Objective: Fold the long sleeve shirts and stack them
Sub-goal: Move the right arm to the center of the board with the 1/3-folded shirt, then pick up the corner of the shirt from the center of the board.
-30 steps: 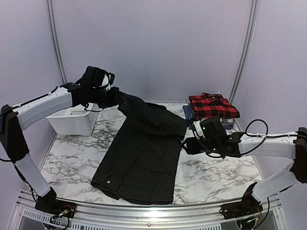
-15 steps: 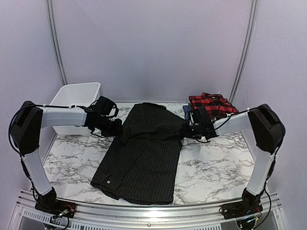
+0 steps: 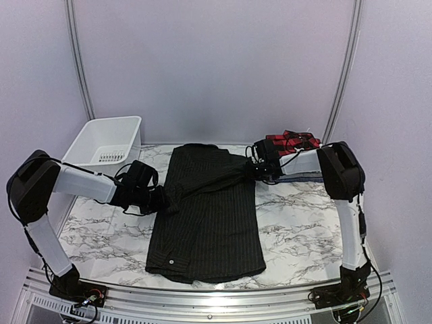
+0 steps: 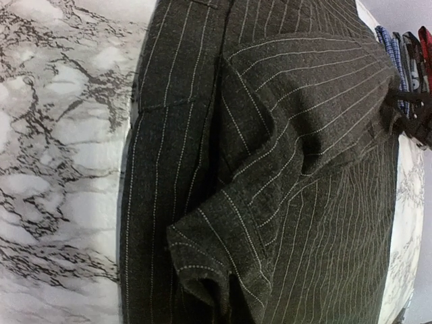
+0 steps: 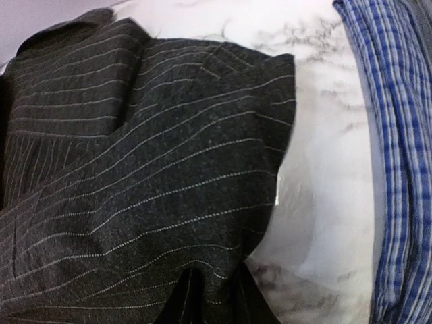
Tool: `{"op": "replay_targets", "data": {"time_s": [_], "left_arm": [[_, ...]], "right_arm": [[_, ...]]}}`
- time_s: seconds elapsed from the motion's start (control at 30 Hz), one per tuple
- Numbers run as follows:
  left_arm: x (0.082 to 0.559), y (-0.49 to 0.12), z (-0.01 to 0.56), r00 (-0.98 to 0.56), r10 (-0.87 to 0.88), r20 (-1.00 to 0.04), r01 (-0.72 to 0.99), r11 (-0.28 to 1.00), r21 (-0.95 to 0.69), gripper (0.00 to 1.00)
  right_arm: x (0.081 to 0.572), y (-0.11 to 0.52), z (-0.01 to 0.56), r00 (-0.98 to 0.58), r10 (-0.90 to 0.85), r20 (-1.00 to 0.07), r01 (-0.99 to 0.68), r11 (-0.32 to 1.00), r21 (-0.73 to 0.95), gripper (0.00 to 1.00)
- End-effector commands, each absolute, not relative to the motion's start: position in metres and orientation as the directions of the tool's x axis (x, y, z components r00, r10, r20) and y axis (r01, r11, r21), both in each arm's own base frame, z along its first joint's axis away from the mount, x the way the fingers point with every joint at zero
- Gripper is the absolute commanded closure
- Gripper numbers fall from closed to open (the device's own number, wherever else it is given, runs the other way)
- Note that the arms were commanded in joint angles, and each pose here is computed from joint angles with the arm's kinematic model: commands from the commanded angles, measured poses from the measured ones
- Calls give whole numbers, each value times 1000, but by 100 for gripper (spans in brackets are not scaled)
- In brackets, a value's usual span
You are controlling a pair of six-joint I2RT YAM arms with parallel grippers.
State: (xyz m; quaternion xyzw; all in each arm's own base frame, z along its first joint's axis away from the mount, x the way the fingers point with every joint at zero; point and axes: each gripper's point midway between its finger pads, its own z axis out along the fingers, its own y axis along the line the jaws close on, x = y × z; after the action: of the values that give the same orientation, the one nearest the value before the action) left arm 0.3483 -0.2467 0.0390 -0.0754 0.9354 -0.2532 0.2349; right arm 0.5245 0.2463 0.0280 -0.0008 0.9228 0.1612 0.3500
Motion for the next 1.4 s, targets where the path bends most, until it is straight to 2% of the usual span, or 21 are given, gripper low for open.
{"op": "replay_targets", "data": {"time_s": [0.0, 0.2, 0.33, 0.4, 0.67, 0.87, 1.2, 1.37], "left_arm": [[352, -260, 55, -838, -368, -404, -69, 805, -589, 100], [378, -276, 87, -810, -364, -459, -21, 801, -599, 100], [396, -289, 121, -791, -327, -517, 59, 801, -596, 100], [402, -295, 135, -787, -303, -537, 96, 801, -591, 100], [418, -313, 184, -759, -238, -606, 210, 792, -574, 100], [425, -320, 211, -734, -218, -643, 263, 782, -566, 100], [429, -321, 235, -704, -221, -675, 293, 775, -560, 100], [430, -322, 239, -698, -220, -681, 300, 774, -557, 100]], "right_arm": [[568, 226, 30, -746, 69, -662, -118, 965, 233, 82], [575, 243, 70, -740, 20, -672, -215, 940, 265, 63], [543, 236, 95, -736, 1, -677, -226, 942, 248, 52], [520, 231, 107, -741, 2, -671, -228, 940, 254, 49], [385, 224, 116, -779, -27, -626, -235, 939, 252, 50], [296, 212, 96, -829, -9, -559, -197, 940, 277, 52], [211, 184, 72, -885, 62, -461, -97, 944, 314, 55], [185, 181, 61, -906, 61, -419, -78, 948, 308, 60]]}}
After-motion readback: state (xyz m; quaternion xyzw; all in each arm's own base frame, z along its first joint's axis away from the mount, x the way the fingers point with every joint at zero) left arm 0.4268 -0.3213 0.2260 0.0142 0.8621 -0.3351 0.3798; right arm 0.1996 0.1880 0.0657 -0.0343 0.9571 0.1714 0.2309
